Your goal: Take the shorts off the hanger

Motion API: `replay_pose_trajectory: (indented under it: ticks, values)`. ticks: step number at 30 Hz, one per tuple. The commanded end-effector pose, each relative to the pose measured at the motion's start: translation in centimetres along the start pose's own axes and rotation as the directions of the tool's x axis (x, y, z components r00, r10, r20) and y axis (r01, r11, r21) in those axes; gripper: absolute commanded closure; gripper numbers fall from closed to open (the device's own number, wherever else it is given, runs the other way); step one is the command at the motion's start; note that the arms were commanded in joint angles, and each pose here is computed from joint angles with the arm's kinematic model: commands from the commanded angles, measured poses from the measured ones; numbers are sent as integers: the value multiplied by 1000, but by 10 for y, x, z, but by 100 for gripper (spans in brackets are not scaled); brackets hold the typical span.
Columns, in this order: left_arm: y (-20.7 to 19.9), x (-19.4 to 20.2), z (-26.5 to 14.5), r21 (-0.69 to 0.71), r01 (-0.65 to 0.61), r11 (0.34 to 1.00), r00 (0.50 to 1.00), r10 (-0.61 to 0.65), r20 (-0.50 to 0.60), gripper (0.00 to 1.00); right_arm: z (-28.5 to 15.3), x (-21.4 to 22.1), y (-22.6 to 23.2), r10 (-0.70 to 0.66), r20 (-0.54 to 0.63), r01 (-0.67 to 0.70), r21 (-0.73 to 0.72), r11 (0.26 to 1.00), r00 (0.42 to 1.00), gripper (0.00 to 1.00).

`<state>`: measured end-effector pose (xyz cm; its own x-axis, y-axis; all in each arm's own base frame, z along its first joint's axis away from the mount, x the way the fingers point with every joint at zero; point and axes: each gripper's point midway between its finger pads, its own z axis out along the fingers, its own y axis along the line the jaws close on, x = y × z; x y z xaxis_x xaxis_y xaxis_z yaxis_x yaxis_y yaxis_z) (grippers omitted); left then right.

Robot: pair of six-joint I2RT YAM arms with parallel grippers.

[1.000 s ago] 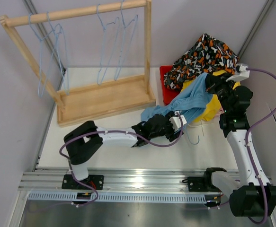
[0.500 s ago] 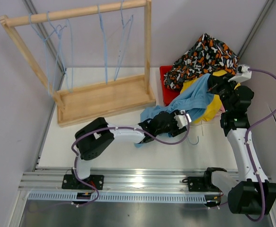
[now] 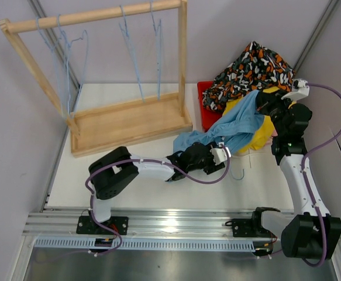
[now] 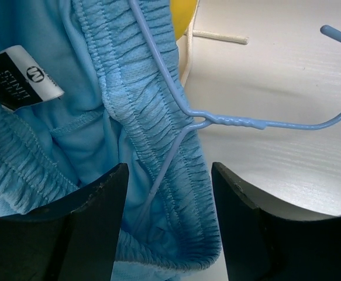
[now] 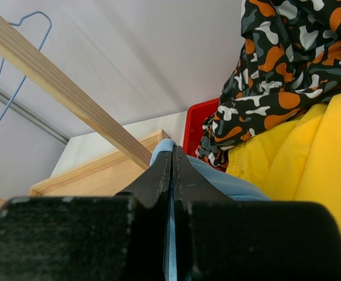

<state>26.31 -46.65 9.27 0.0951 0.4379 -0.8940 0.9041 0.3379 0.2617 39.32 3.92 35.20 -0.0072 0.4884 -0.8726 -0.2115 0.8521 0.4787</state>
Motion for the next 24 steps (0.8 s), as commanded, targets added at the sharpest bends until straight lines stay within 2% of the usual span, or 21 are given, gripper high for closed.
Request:
replay_pose_trajectory:
  ticks: [1,6,9,10,12,13,15,17,19,20,22,24]
  values:
    - [10,-32,10,-13,-35,999,995,36,96,36,0,-26,15,-8,82,12,-52,999,997,100]
    - [8,-24,32,3,-39,999,996,38,82,46,-2,-26,13,-19,80,23,-46,999,997,100]
    - [10,-23,39,2,-27,1000,996,26,88,66,-3,-28,11,-29,84,32,-38,999,996,100]
    - [11,-22,40,1,-20,1000,996,20,87,77,-3,-26,10,-30,81,33,-38,999,996,100]
    - [11,-23,41,1,-17,1000,996,17,89,89,-3,-27,8,-32,82,35,-35,999,996,100]
    - [13,-23,40,-6,-14,1000,996,15,87,100,-2,-27,5,-33,83,35,-29,999,996,100]
    - [14,-23,35,-6,-15,1000,997,16,77,100,-1,-28,5,-27,85,29,-32,999,996,100]
    - [20,-40,20,-24,-9,1000,996,11,87,100,1,-28,3,-26,87,29,-30,999,996,100]
    - [22,-44,4,-25,27,999,999,-26,47,100,4,-30,0,-31,98,33,-18,999,995,100]
    - [24,-67,-15,-16,38,999,996,-37,81,100,9,-27,-5,-27,90,28,-9,1000,996,100]
    - [4,-77,-39,84,90,992,993,-96,71,100,15,-33,-7,-32,103,32,0,999,994,100]
    - [-9,-108,-73,162,113,980,984,-133,118,100,26,-27,-14,-25,82,24,10,1000,996,100]
